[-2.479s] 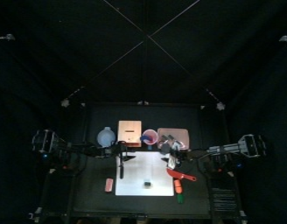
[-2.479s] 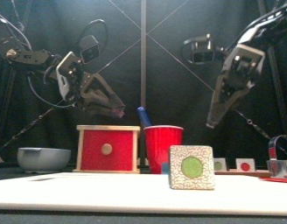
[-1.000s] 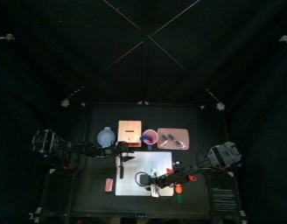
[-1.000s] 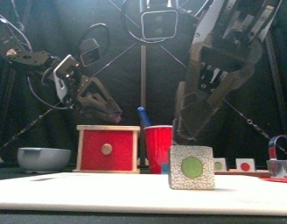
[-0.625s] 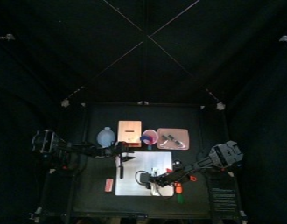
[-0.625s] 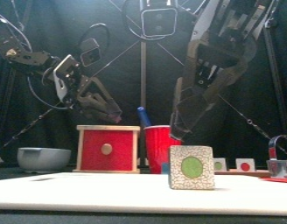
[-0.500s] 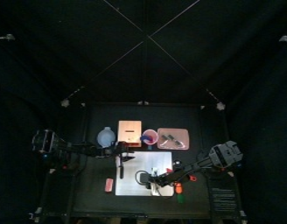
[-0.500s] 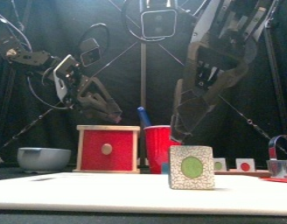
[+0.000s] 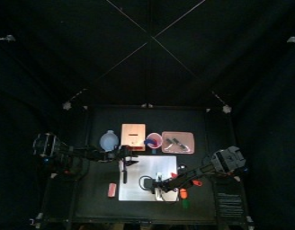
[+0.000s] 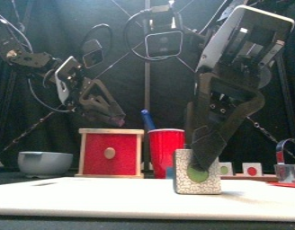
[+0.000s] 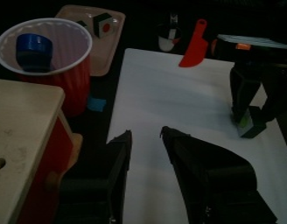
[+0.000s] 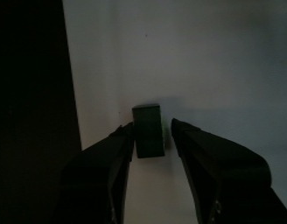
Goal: Place sushi on board then cut the sushi with the knife then place the pieces on the plate
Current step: Place the 4 sushi pieces on the plate
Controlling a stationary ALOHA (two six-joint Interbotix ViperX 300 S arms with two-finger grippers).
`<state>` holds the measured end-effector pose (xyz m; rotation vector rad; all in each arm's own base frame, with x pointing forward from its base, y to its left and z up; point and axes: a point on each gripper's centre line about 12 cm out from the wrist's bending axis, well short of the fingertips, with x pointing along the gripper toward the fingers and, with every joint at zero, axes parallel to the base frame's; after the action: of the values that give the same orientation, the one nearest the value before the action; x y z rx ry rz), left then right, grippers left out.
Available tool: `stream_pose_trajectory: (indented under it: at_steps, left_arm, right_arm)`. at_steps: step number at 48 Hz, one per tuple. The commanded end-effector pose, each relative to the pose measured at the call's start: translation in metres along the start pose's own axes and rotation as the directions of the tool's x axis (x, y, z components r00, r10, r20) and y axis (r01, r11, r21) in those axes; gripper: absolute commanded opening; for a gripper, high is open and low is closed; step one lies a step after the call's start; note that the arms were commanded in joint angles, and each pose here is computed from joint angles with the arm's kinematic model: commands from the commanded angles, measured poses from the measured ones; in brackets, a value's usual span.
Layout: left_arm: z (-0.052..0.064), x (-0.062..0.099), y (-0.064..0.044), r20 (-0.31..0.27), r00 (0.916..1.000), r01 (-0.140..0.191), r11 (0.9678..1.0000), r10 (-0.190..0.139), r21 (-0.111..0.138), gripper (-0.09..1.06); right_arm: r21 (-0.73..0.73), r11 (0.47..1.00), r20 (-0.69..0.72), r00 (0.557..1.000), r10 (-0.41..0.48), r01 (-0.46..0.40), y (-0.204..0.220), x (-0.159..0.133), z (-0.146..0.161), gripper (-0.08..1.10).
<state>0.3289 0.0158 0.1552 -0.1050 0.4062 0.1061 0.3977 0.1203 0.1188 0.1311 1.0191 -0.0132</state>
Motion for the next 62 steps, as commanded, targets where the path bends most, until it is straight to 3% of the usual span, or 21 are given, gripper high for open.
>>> stream_pose_trajectory:
  at_steps: [1,8,14,31,42,62]
  left_arm:
    - [0.005,0.000,-0.001,0.018,0.9998,0.003,1.0000,-0.003,0.001,0.75]
    - [0.005,0.000,-0.001,0.018,0.9998,0.001,1.0000,-0.002,0.002,0.75]
    - [0.005,0.000,0.000,0.017,0.9999,0.000,1.0000,0.000,0.003,0.75]
    - [0.007,0.001,0.002,0.022,0.9997,-0.004,1.0000,0.004,0.002,0.75]
    - [0.008,0.001,0.003,0.025,0.9997,-0.008,1.0000,0.008,-0.001,0.75]
    - [0.009,0.002,0.003,0.028,0.9996,-0.007,1.0000,0.007,-0.002,0.75]
  right_arm:
    - [0.013,1.000,0.041,0.999,0.006,-0.007,-0.005,-0.013,0.011,0.63]
    - [0.085,0.996,0.074,0.996,-0.046,0.040,-0.046,-0.055,0.010,0.60]
    - [0.173,0.976,0.072,0.986,-0.149,0.135,-0.097,-0.099,-0.007,0.60]
    - [0.436,0.823,0.040,0.906,-0.421,0.364,-0.216,-0.165,-0.059,0.60]
    - [0.558,0.707,-0.038,0.865,-0.501,0.434,-0.261,-0.169,-0.092,0.60]
    - [0.634,0.650,-0.075,0.871,-0.486,0.418,-0.290,-0.140,-0.124,0.60]
